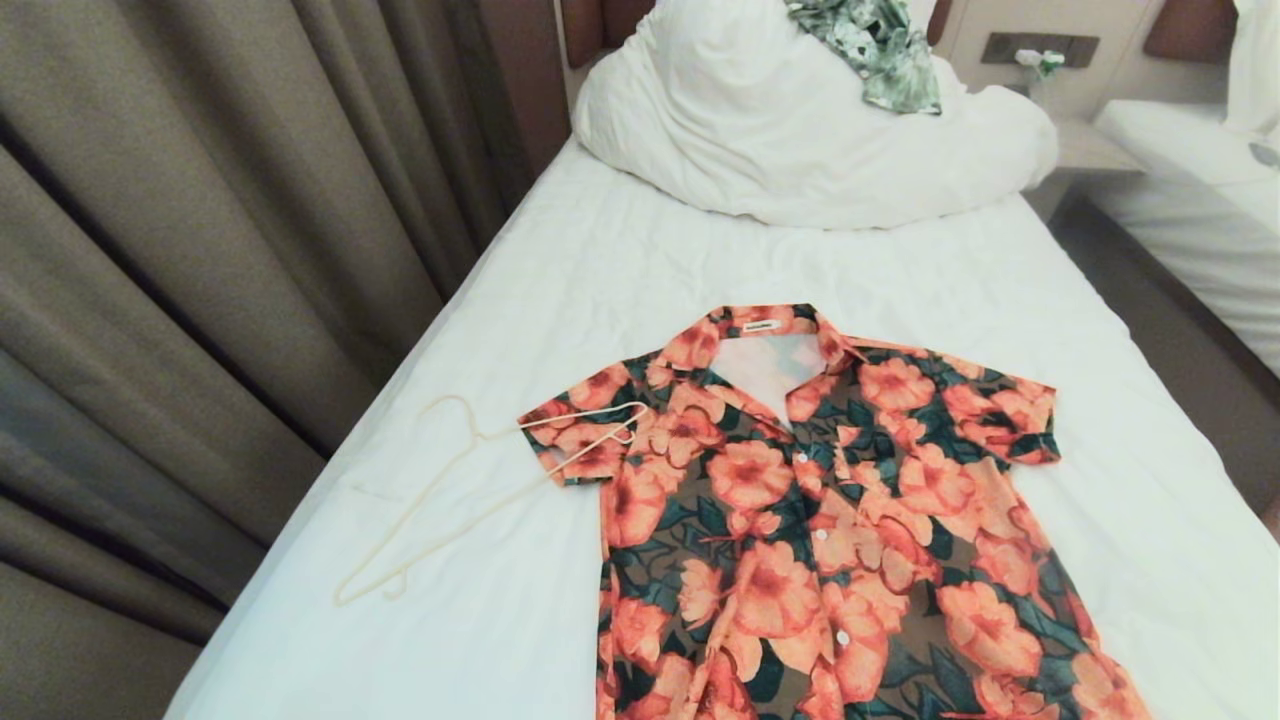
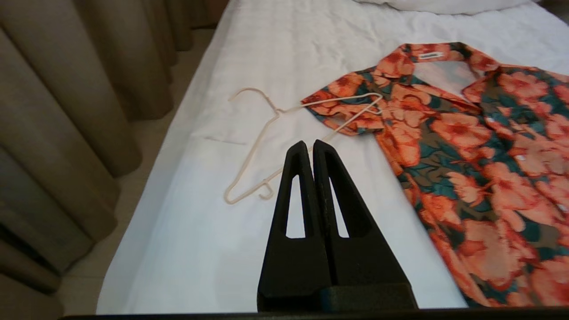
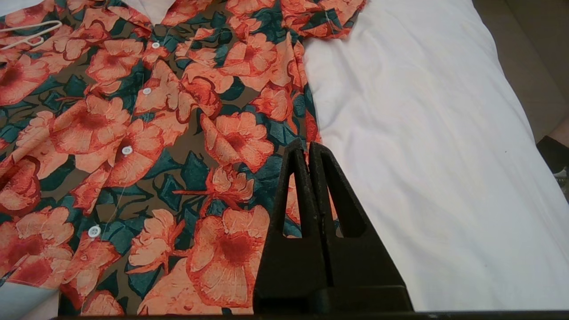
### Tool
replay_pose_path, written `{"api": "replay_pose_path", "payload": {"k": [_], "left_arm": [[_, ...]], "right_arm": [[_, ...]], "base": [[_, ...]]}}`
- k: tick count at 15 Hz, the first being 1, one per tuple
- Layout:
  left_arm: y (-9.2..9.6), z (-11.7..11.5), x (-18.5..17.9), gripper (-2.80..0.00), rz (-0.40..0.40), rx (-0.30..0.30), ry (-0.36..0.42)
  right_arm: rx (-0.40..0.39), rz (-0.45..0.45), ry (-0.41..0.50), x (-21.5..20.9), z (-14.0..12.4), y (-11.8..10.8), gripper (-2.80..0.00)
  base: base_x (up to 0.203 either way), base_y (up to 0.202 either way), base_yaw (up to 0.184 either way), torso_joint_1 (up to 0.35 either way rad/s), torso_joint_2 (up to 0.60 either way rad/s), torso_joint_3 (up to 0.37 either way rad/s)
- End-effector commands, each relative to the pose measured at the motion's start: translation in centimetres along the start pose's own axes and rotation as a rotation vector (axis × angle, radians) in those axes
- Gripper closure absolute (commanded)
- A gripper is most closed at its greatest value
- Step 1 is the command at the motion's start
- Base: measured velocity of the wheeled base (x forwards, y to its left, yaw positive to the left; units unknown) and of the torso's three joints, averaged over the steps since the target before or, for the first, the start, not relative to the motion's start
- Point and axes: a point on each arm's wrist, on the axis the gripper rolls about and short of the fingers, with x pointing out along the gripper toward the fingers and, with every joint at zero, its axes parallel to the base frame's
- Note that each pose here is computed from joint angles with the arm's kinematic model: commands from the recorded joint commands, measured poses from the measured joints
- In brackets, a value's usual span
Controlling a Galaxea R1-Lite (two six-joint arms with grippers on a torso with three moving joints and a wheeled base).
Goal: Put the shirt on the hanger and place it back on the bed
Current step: Lift the shirt and hanger
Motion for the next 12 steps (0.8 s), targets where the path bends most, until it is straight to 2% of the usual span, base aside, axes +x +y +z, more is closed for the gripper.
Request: {"api": "replay_pose_path", "payload": {"k": [1,2,6,9,12], "left_arm": [[0.0,1.4,1.2,0.00,-0.014,-0.010,0.068],[0.0,2.1,1.9,0.00,-0.037,-0.028,0.105],[-0.3,5.4,6.3,0.00,-0.171,-0.165,0.270],[-1.1,7.7,10.8,0.00,-0.221,-0.206,0.374],[-1.5,9.7,15.2,0.00,-0.284,-0.233,0.425]], "right_arm": [[0.000,0.001,0.001,0.0,0.0,0.0,0.00],[0.000,0.000,0.001,0.0,0.0,0.0,0.00],[0.000,-0.001,0.001,0.0,0.0,0.0,0.00],[0.000,0.001,0.001,0.0,0.0,0.0,0.00],[0.000,0.000,0.001,0.0,0.0,0.0,0.00]], "base": [[0.000,0.000,0.000,0.000,0.00,0.000],[0.000,0.000,0.000,0.000,0.00,0.000],[0.000,0.000,0.000,0.000,0.00,0.000],[0.000,0.000,0.000,0.000,0.00,0.000],[0.000,0.000,0.000,0.000,0.00,0.000]]}}
